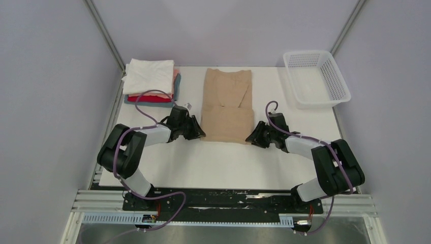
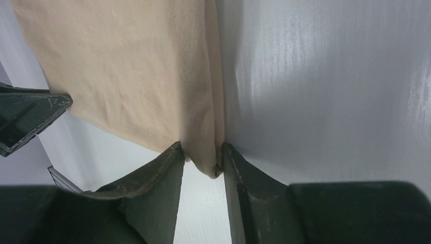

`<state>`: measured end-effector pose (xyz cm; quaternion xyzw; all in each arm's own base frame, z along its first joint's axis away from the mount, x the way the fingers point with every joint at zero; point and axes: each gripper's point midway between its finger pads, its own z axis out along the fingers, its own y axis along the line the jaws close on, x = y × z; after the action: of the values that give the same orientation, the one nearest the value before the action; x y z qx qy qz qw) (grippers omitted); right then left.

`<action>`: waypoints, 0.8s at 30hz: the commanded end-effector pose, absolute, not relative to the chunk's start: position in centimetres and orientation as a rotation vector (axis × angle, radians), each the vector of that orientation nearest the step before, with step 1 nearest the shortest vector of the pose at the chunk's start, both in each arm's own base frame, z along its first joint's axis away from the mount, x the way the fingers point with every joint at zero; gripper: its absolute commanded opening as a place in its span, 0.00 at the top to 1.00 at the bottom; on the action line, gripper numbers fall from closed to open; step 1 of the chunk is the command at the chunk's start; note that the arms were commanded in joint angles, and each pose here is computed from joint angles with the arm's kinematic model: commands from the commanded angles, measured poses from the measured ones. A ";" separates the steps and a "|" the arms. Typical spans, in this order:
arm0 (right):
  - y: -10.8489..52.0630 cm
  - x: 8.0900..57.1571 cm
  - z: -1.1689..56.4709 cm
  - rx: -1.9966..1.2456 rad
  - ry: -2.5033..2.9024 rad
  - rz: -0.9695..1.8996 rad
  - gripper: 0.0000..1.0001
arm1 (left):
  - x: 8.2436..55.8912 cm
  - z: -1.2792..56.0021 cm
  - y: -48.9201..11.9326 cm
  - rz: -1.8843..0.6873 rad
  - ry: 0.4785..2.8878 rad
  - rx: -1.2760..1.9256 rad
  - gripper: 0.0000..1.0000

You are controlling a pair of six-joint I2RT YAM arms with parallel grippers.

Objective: Fold and stack the t-shirts
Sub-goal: Grab one side of the 2/3 rectangular tshirt with both arms

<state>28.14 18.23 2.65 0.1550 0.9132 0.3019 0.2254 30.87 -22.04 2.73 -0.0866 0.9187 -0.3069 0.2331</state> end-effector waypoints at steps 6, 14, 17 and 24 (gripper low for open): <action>18.1 27.8 1.7 0.439 2.518 0.823 0.87 | 30.0 1.3 -22.2 -0.829 2.581 -0.248 1.00; 19.4 22.5 4.2 0.287 2.553 1.013 1.00 | 26.0 4.0 -22.3 -0.910 2.531 -0.152 1.00; 20.0 19.3 5.5 0.202 2.582 1.123 1.00 | 23.2 5.7 -22.5 -0.992 2.487 -0.102 1.00; 21.5 13.5 11.1 -0.072 2.520 1.471 1.00 | 16.9 11.2 -22.2 -1.225 2.344 0.058 1.00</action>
<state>17.56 20.28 7.69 0.0467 0.8884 0.4267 0.1627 20.16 -21.84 8.08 -0.0150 0.8841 -0.3944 0.2503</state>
